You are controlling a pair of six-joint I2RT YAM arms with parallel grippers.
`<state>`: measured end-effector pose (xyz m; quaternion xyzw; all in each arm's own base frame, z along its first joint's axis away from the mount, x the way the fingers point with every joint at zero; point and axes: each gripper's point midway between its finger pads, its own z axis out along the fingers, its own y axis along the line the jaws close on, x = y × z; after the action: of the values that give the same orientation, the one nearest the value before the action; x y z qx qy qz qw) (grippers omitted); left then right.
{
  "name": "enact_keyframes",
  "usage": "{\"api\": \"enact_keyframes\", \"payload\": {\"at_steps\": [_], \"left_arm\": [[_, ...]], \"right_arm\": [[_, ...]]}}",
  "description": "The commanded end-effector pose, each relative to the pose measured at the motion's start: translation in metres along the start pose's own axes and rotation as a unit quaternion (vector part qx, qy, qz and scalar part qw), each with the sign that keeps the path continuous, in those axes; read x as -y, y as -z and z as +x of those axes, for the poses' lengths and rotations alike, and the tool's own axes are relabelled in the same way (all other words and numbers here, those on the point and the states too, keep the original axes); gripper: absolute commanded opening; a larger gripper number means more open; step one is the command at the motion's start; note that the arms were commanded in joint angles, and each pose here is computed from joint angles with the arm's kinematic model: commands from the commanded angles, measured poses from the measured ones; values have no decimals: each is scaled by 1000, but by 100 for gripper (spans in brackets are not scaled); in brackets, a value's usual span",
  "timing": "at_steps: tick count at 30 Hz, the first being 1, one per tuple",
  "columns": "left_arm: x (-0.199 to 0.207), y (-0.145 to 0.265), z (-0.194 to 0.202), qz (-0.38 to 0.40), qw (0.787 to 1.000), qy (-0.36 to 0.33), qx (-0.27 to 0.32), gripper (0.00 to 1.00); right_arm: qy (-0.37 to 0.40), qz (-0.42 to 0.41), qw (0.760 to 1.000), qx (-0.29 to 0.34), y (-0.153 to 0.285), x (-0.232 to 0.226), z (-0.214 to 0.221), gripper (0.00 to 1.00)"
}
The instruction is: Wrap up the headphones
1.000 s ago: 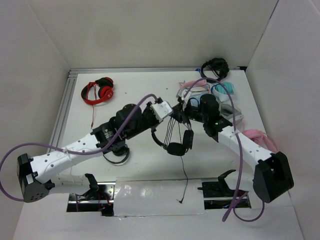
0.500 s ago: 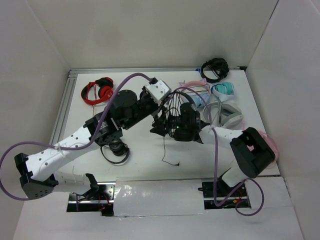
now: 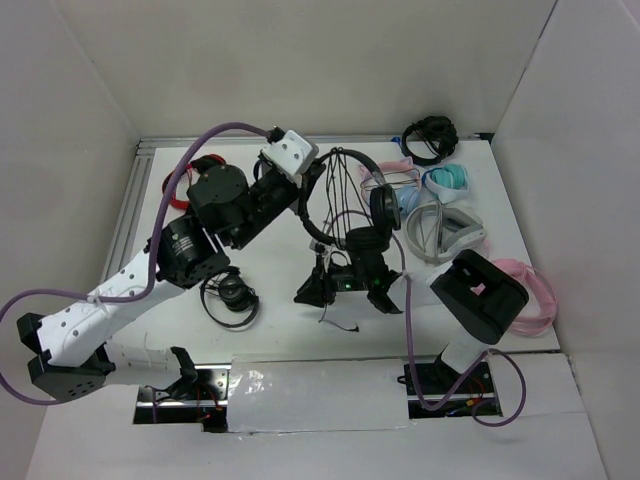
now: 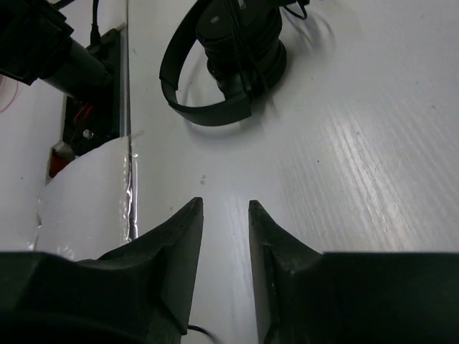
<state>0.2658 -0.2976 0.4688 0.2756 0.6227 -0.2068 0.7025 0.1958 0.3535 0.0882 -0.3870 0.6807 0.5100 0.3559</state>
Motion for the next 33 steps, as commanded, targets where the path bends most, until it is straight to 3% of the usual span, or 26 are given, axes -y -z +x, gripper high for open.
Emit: {"api": "enact_keyframes", "payload": {"at_steps": [1,5,9,10,15,17,26,30,33], "left_arm": [[-32,13,-57,-51,995,25,79,0],[-64,11,-48,-77,993,60,63,0],[-116,0,-13,-118,989,93,16,0],[-155,-1,5,-180,977,114,-2,0],[-212,-7,54,-257,953,149,-63,0],[-227,-9,74,-273,942,175,-81,0],[-258,-19,141,-345,912,165,-149,0],[-248,-25,186,-345,904,162,-193,0],[-223,-32,223,-311,901,186,-237,0]], "right_arm": [[-17,12,999,41,4,-2,-7,36],[-39,35,997,48,16,-6,4,0],[-40,92,993,55,33,-4,7,0],[-33,110,991,68,43,-8,0,0],[-30,175,980,90,66,-5,-9,0],[-29,206,976,65,74,-1,1,0],[37,342,938,43,108,-8,-26,0],[76,399,912,55,126,-9,-61,0],[115,397,909,59,127,-14,-83,0]]}}
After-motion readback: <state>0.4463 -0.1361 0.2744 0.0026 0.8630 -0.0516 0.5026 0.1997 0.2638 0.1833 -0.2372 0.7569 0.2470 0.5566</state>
